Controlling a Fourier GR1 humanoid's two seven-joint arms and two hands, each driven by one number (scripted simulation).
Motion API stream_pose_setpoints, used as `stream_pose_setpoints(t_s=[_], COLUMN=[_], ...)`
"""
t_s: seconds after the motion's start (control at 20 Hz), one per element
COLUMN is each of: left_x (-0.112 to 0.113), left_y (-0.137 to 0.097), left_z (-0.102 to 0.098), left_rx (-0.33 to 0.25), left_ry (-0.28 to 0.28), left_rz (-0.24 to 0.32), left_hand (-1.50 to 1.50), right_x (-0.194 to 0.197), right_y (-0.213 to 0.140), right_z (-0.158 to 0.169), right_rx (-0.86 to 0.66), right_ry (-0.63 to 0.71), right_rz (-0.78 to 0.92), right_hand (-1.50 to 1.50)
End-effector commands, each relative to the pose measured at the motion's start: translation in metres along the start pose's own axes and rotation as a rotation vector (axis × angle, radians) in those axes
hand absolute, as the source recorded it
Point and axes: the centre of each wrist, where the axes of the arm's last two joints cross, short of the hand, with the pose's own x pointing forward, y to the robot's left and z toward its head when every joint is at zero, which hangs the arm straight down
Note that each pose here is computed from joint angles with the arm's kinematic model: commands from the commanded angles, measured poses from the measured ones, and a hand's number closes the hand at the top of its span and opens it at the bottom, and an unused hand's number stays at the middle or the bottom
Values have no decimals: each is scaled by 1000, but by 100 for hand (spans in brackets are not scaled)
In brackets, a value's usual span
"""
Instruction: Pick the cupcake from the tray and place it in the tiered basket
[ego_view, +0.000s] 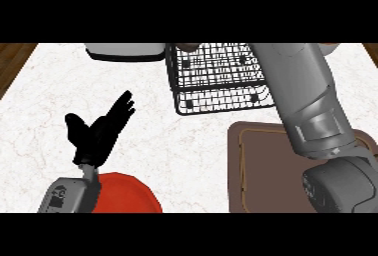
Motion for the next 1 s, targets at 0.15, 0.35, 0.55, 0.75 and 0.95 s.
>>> stream_pose_setpoints(t_s=[0.15,0.35,0.55,0.75,0.95], left_x=[7,-5,-18,-10,-11], left_y=[25,11,16,27,37], left_z=[4,7,15,22,23], left_rx=[35,74,99,95,92], left_ry=[12,37,37,36,22], left_rz=[-3,20,8,18,22], left_hand=[0,0,0,0,0], right_x=[-25,-39,-64,-70,-71], right_y=[-66,-127,-187,-248,-329], right_z=[-29,-37,-34,-18,2], right_rx=[-87,2,115,159,155], right_ry=[111,76,78,70,73], right_rz=[39,59,102,123,125], right_hand=[-150,-150,-150,-150,-150])
